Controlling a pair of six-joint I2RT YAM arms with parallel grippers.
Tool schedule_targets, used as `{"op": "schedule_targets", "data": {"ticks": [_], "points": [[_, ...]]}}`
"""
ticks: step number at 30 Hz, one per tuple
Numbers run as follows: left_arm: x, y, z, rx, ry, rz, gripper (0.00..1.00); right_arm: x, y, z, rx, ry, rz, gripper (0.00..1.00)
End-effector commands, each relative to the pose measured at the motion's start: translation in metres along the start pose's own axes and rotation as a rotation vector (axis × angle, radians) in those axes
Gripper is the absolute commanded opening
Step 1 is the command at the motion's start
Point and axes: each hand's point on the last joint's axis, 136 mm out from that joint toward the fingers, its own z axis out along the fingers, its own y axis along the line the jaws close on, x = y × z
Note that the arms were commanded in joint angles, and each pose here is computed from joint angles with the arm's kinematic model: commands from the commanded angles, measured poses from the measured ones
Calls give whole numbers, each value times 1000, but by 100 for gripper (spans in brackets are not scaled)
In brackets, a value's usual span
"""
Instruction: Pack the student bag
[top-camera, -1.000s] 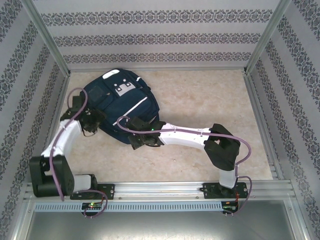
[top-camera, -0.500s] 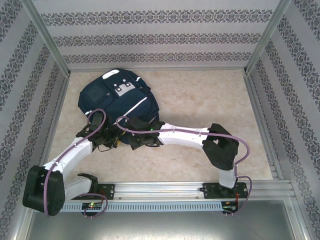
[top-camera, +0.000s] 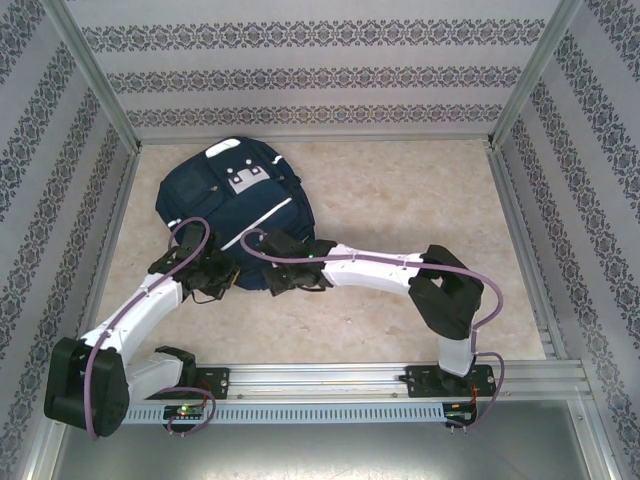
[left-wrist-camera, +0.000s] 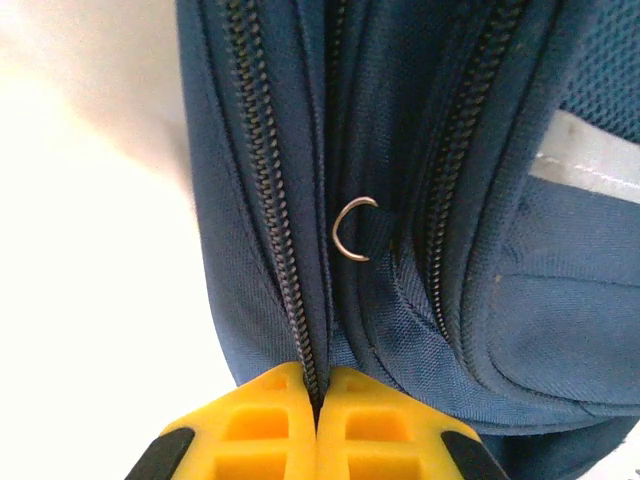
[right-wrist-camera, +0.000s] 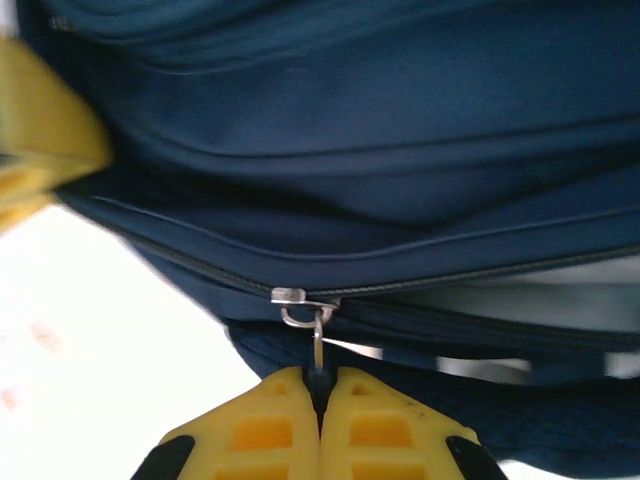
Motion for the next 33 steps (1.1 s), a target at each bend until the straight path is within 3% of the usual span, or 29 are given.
{"op": "schedule_targets", "data": {"ticks": [1,9,12,17,26,27,29,30,33], "points": [[-23,36,-13,-133,-108,-6,0,-1,-63,-17,144,-5,41,0],[-53,41,-44,-174,-192,38,0,-29,-149,-21,250,-41,105,0],[-63,42,-48,-177,-203,44,0,-44,-151,-19,215,-50,92,0],[-95,33,-51,-198,-205,64,0,-49,-89,-24,73,-64,-19,0],[-170,33,-50,-216,-217,-16,0,-15,55,-6,-186,5,-150,0],[-173,34,-49,-216,-206,-24,5,-12,67,-5,-209,12,-163,0],[-175,29,-50,-203,-181,-21,27,-11,87,0,-239,20,-183,0],[-173,28,-51,-198,-175,-18,33,-13,93,2,-242,19,-190,0],[-159,21,-59,-135,-152,-25,43,-19,101,8,-248,17,-188,0]]}}
